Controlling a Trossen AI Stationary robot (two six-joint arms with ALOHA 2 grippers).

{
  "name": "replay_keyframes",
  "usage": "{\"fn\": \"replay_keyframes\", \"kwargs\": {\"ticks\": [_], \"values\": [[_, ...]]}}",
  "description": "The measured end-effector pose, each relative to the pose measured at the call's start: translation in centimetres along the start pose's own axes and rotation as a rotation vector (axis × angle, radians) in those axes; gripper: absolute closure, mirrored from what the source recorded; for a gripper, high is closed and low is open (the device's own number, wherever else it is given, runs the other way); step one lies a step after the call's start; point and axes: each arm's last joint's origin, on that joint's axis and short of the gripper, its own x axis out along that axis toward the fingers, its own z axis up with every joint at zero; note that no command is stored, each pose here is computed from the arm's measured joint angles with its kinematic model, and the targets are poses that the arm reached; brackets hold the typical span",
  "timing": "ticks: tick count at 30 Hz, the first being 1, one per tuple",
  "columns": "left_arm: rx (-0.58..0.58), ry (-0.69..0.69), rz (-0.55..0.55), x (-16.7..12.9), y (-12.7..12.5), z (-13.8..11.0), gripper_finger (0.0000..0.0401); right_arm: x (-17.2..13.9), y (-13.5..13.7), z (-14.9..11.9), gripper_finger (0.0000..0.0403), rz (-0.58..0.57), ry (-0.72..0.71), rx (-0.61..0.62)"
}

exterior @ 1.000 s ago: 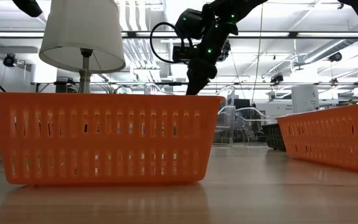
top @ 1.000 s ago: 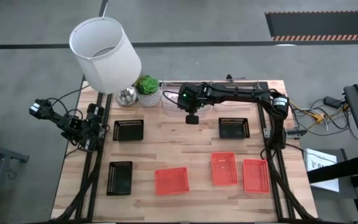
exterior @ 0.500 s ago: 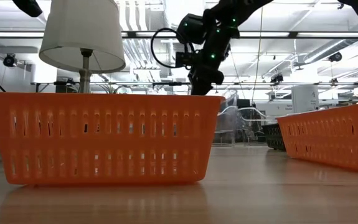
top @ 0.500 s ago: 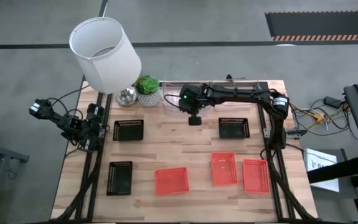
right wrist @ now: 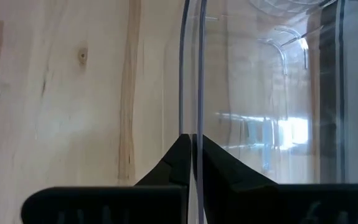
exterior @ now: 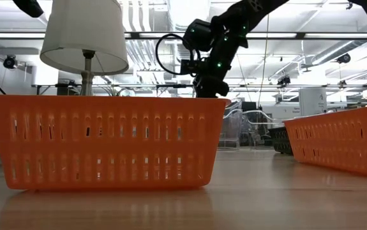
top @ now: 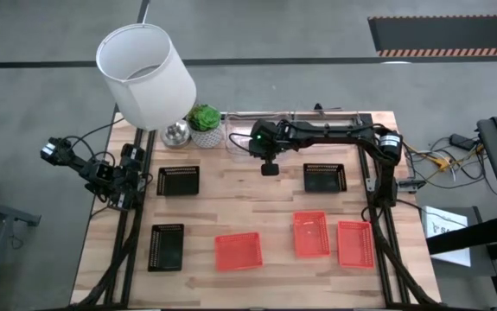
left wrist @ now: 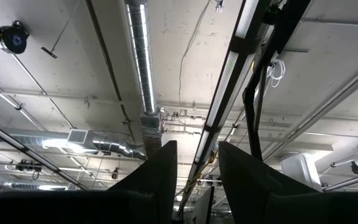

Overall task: Stack baskets by color
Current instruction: Stack the bottom transparent bin on the top left transparent bin

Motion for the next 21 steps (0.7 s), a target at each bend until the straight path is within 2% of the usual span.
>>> {"fn": "replay_keyframes", "kwargs": {"ticks": [9,16,21], "values": [[0.0,0.0,0.0,0.0,0.0,0.0,0.0299,0.1,-0.1,0.1,0.0384,-0.025,-0.014,0.05],[0.0,0.0,0.0,0.0,0.0,0.0,0.0299,-0.1,-0.3,0.4,0.0324,-0.046,-0.015,0.087],[0.0,0.0,0.0,0.0,0.0,0.0,0.0299,-1.5,-0.8,1.4,0.028,-0.046,-0.019,0.127]]}}
